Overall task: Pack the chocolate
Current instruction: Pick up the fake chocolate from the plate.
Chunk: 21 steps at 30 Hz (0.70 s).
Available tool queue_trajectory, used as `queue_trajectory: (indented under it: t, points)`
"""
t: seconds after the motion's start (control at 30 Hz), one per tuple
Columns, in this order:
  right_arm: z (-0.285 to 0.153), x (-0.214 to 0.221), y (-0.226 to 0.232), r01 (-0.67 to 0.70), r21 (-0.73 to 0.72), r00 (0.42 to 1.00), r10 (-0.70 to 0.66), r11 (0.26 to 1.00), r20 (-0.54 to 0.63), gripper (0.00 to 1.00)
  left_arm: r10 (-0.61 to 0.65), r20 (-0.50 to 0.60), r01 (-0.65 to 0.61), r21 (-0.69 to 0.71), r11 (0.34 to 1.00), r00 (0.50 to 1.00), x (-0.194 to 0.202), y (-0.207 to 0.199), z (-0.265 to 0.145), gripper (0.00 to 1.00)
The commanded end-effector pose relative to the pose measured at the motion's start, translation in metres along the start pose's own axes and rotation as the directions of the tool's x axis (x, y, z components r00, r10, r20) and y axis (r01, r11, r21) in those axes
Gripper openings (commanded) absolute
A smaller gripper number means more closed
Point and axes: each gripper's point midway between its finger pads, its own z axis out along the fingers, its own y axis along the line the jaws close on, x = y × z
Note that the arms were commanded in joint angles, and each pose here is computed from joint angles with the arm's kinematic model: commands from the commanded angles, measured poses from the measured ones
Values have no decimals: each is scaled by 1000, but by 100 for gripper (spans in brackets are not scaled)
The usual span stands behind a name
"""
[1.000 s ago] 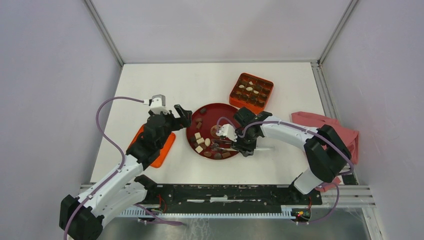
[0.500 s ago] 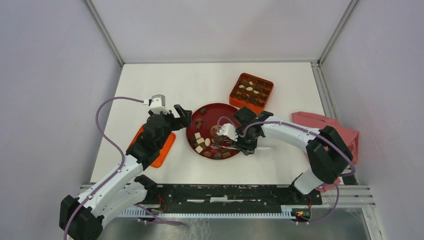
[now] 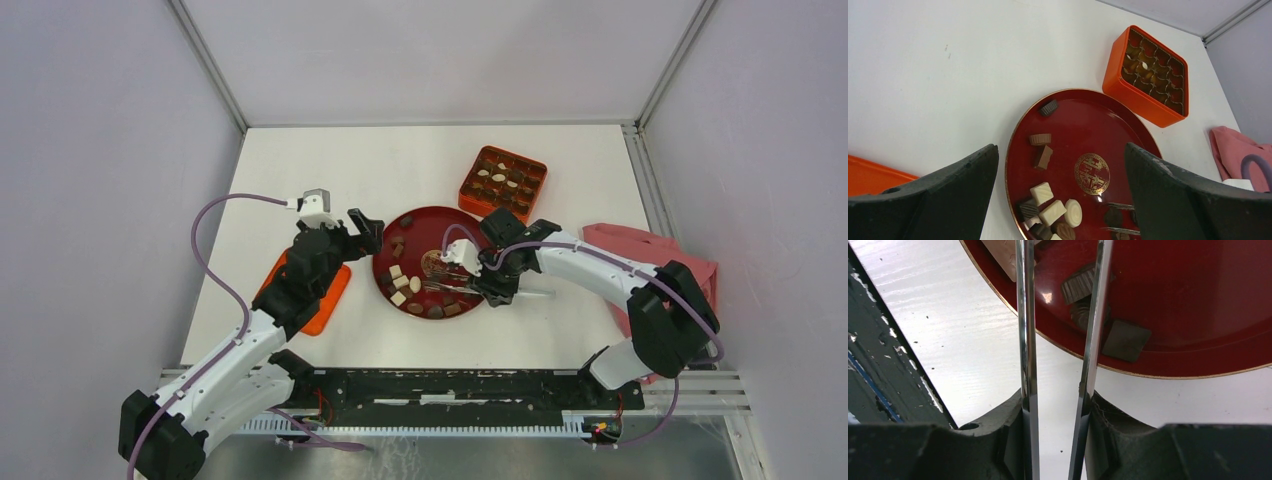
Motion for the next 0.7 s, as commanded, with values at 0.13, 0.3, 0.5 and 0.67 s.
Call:
queue_trajectory:
  t: [0.13,0.3,0.5,0.67]
  points:
    - [-19,-17,0,4,-37,984,3,999,179,0,-45,48,44,17,999,998,-12,-4,-1,99]
    - [-31,-20,-7,-20,-57,967,34,998,251,0,-43,46,43,18,999,998,-12,-5,-1,100]
    - [-55,-25,-35,-83,-22,940,86,996,329,0,-42,45,41,21,999,998,-11,-5,0,100]
    - [-78,-28,-66,-139,46,915,110,989,388,0,-38,40,37,25,999,998,-10,-6,1,100]
